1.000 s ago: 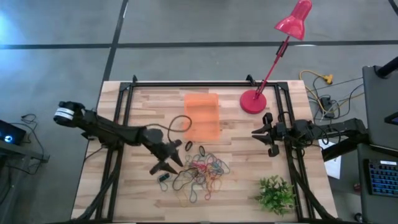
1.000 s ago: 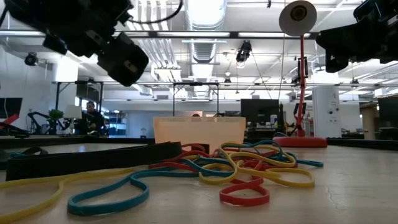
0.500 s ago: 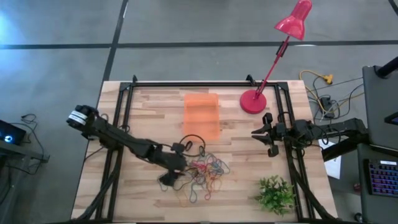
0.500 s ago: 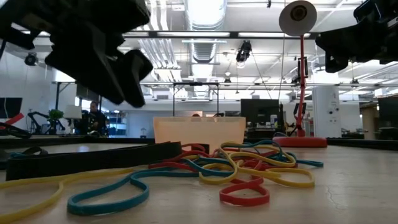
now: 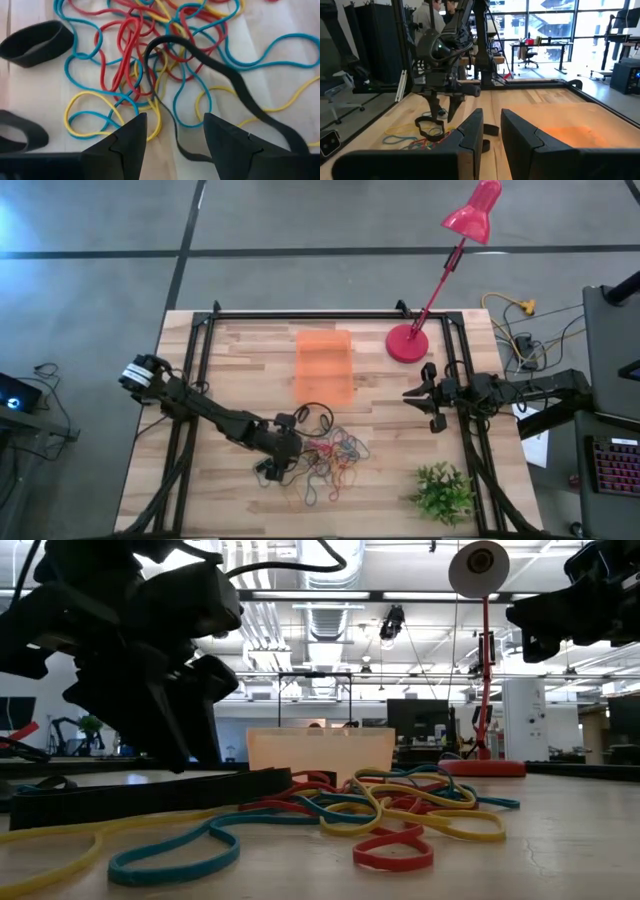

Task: Pick and place rubber bands into bin
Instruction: Put the black rubber band into the orange bin

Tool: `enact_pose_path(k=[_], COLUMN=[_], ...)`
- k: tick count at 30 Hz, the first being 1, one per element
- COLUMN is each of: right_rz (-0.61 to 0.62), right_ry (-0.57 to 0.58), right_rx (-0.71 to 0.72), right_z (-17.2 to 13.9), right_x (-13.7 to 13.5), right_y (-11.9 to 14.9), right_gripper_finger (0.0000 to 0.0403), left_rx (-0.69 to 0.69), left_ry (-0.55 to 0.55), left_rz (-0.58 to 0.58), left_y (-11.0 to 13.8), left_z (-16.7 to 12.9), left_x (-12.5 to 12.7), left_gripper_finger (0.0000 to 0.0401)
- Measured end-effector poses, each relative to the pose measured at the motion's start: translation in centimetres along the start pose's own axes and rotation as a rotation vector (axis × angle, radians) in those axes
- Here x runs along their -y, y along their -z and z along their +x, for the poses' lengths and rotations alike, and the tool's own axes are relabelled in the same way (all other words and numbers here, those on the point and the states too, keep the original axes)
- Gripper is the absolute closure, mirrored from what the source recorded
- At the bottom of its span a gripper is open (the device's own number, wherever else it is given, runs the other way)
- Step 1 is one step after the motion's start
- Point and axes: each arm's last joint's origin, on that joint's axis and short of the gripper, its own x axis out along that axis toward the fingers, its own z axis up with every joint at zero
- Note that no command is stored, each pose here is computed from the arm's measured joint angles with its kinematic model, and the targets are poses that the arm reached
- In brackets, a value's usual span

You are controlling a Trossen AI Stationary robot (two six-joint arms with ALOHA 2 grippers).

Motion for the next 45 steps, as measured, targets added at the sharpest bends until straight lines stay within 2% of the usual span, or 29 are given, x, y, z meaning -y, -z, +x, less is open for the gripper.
enact_pose_path(k=[21,26,34,39,45], right_rz=[0.000,0.004,0.006,0.006,0.005], right_ry=[0.001,0.001,0.001,0.002,0.003], right_rx=[-0.008,-0.012,-0.015,-0.021,-0.024], right_z=[0.0,0.1,0.1,0.1,0.1], right_x=[0.0,0.0,0.0,0.0,0.0], right_y=[0.1,0.1,0.1,0.2,0.2], right_gripper_finger=[0.0344,0.0344,0.0344,0.0344,0.0344], left_rx=[-0.050,-0.055,-0.055,-0.030,0.074], left_ry=[0.001,-0.001,-0.009,-0.006,0.016], left_rz=[-0.032,-0.032,-0.023,-0.024,0.007], left_y=[1.0,1.1,1.2,0.7,-0.7], left_z=[1.2,1.3,1.3,0.7,-2.1], left_x=[0.4,0.4,0.3,0.4,0.3], left_gripper_finger=[0.0228,0.0274,0.0390,0.0394,0.0400])
